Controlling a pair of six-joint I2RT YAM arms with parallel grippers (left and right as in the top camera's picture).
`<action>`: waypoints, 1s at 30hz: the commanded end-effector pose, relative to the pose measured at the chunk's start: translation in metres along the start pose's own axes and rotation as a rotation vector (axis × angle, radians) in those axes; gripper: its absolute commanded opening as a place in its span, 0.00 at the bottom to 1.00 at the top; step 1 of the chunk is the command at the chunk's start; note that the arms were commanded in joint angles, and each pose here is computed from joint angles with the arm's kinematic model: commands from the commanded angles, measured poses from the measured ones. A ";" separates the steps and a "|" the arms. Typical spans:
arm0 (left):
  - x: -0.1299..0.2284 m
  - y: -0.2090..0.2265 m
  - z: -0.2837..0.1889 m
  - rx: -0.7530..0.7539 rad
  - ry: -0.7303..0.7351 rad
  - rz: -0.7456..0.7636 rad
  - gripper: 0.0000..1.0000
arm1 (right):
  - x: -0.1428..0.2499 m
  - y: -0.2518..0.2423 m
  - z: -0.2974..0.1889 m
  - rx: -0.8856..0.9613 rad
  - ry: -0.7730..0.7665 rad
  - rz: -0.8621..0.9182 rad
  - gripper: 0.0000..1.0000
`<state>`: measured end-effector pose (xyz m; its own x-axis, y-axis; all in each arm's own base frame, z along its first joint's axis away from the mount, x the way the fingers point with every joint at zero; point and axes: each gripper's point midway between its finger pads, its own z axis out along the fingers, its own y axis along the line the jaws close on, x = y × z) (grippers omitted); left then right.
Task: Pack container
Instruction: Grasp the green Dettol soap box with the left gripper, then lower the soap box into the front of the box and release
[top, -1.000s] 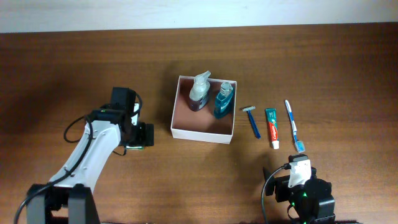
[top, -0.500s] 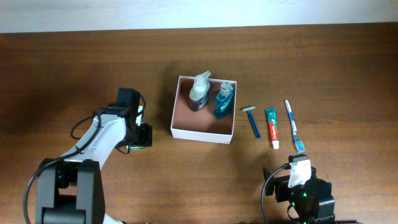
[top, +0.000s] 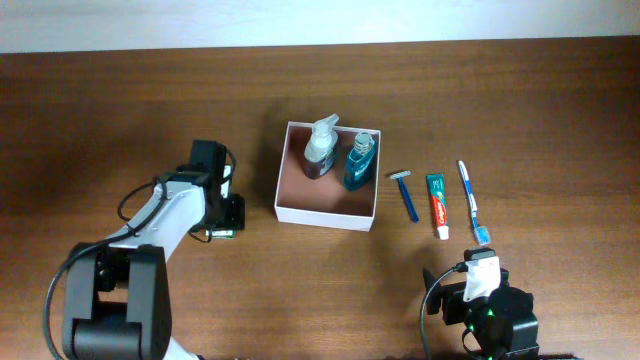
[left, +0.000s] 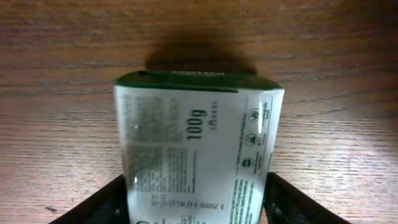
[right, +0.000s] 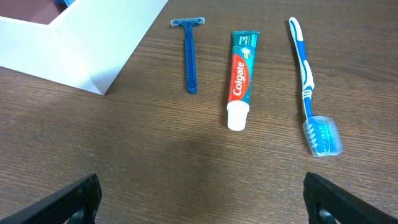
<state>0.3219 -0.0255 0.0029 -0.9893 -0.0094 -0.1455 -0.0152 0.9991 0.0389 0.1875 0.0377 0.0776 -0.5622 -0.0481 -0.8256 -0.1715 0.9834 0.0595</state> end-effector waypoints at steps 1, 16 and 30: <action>0.013 -0.001 0.020 0.008 0.075 -0.001 0.67 | 0.002 -0.001 0.001 0.004 0.002 -0.002 0.99; -0.060 -0.010 -0.107 0.027 0.042 0.075 0.23 | 0.002 -0.001 0.001 0.004 0.003 -0.002 0.99; -0.091 -0.148 -0.148 0.240 -0.103 0.271 0.29 | 0.002 -0.001 0.001 0.004 0.003 -0.002 0.99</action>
<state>0.3928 -0.1660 0.1824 -0.9113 0.2578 -0.3212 0.3133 0.9401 -0.1344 0.1875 0.0378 0.0776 -0.5622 -0.0481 -0.8256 -0.1718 0.9833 0.0597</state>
